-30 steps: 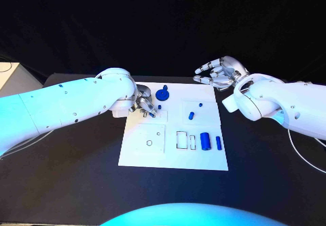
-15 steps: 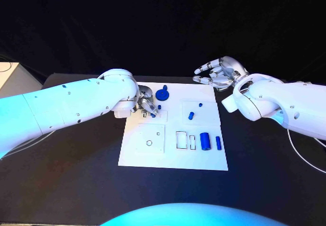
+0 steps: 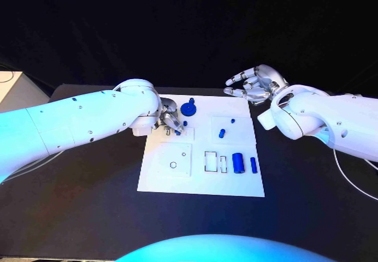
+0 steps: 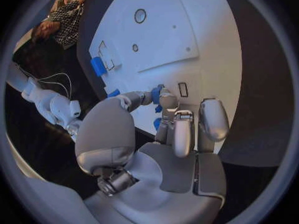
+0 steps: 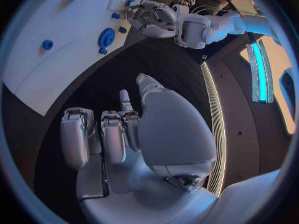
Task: Assemble the parts on the task board
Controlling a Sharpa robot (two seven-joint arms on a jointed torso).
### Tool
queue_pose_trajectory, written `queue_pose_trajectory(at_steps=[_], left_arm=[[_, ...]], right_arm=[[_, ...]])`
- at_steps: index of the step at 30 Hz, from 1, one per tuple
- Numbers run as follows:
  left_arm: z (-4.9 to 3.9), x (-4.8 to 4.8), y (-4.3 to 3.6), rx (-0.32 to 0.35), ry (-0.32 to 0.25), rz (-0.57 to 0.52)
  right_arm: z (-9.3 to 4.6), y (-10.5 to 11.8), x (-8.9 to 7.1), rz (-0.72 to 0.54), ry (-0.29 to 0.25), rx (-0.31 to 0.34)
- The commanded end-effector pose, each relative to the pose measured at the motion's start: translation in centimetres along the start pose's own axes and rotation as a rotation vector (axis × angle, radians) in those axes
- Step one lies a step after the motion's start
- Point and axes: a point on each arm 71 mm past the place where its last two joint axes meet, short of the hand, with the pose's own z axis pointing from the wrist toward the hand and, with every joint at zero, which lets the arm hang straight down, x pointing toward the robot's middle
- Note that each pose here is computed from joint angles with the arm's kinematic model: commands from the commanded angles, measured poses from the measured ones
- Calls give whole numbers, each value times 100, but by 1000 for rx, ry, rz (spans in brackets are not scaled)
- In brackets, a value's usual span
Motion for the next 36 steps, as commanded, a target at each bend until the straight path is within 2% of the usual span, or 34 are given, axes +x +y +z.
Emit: queue_pose_trajectory(at_steps=[1, 27, 36], left_arm=[[-4, 8, -2, 0, 8, 15], [27, 61, 5, -8, 23, 32], [54, 79, 9, -17, 49, 48]], right_arm=[[0, -1, 9, -6, 13, -4], [-5, -2, 17, -5, 20, -4], [-6, -1, 20, -4, 22, -5]])
